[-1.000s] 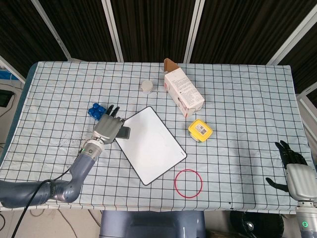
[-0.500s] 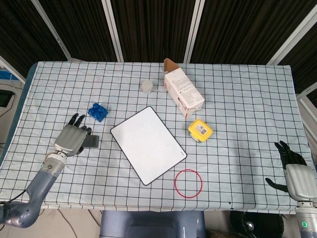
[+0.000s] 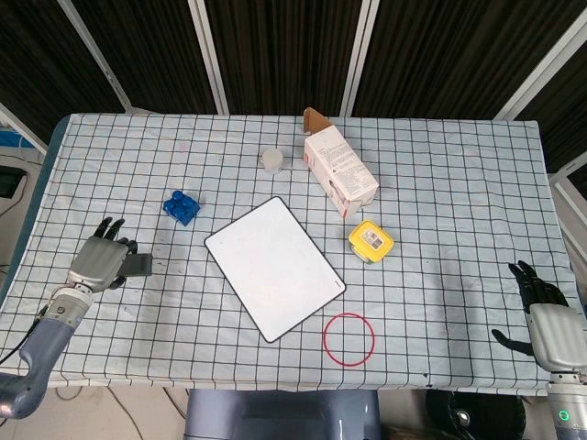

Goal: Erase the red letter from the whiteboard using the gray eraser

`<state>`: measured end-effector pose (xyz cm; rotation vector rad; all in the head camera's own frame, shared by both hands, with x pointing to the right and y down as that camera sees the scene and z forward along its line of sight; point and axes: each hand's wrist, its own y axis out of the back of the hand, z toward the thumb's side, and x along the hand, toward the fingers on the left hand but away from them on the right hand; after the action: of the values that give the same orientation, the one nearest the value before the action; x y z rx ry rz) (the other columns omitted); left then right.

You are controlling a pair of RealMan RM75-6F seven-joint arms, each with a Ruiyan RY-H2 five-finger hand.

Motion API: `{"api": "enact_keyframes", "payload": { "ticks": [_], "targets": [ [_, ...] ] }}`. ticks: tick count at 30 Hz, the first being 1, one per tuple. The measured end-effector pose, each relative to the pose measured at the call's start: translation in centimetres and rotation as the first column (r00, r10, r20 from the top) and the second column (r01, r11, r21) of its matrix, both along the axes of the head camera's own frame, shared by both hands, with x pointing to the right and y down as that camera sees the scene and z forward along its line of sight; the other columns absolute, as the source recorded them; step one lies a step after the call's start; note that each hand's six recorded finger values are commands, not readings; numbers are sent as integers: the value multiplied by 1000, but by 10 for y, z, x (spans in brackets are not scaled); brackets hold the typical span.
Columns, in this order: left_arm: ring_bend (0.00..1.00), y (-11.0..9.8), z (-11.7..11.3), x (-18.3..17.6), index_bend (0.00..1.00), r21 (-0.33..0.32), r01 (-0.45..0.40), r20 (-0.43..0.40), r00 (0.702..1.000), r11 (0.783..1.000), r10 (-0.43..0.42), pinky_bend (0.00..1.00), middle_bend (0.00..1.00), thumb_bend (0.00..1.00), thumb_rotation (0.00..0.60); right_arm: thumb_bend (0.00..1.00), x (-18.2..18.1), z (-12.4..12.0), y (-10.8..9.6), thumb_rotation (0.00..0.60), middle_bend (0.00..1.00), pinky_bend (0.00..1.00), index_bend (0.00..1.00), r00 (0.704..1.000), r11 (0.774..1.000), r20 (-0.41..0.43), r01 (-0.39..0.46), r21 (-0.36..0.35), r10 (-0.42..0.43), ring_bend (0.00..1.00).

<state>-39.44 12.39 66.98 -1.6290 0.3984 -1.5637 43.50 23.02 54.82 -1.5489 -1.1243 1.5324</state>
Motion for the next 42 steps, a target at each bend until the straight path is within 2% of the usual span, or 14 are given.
{"api": "enact_keyframes", "payload": {
  "ticks": [8, 17, 20, 26, 29, 35, 42],
  "targets": [
    [0, -9, 22, 4, 419, -18, -19, -18, 1000, 1000, 19, 0, 447, 278, 600, 54, 0, 0, 0, 600, 78, 206, 77, 1000, 1000, 0, 0, 1, 0, 193],
    [0, -9, 34, 7, 373, -48, -29, -18, 999, 998, 28, 0, 408, 212, 600, 54, 0, 0, 0, 600, 78, 206, 77, 1000, 1000, 0, -2, 0, 2, 193],
    [0, -7, 37, 8, 317, -63, -40, -11, 999, 997, 40, 0, 367, 190, 600, 54, 0, 0, 0, 600, 78, 206, 77, 1000, 1000, 1, -3, -1, 3, 193],
    [0, -2, 37, 6, 135, -73, -69, 19, 997, 995, 70, 0, 191, 125, 600, 54, 1, 0, -1, 600, 78, 206, 77, 1000, 1000, 3, -6, -3, 6, 193],
    [0, 0, 35, 6, 99, -75, -78, 29, 996, 994, 80, 0, 147, 96, 600, 54, 0, 0, -1, 600, 78, 206, 77, 1000, 1000, 2, -5, -1, 5, 193],
    [0, 2, 20, 12, 71, -54, -77, 6, 997, 996, 78, 0, 139, 95, 600, 54, 1, -1, -2, 600, 78, 206, 77, 1000, 1000, 1, -7, 1, 7, 193],
    [0, 3, -23, 17, 19, 31, -64, -35, 997, 997, 65, 0, 78, 95, 600, 54, 0, -1, -1, 600, 78, 206, 77, 1000, 1000, 2, -5, 0, 5, 193]
  ]
}}
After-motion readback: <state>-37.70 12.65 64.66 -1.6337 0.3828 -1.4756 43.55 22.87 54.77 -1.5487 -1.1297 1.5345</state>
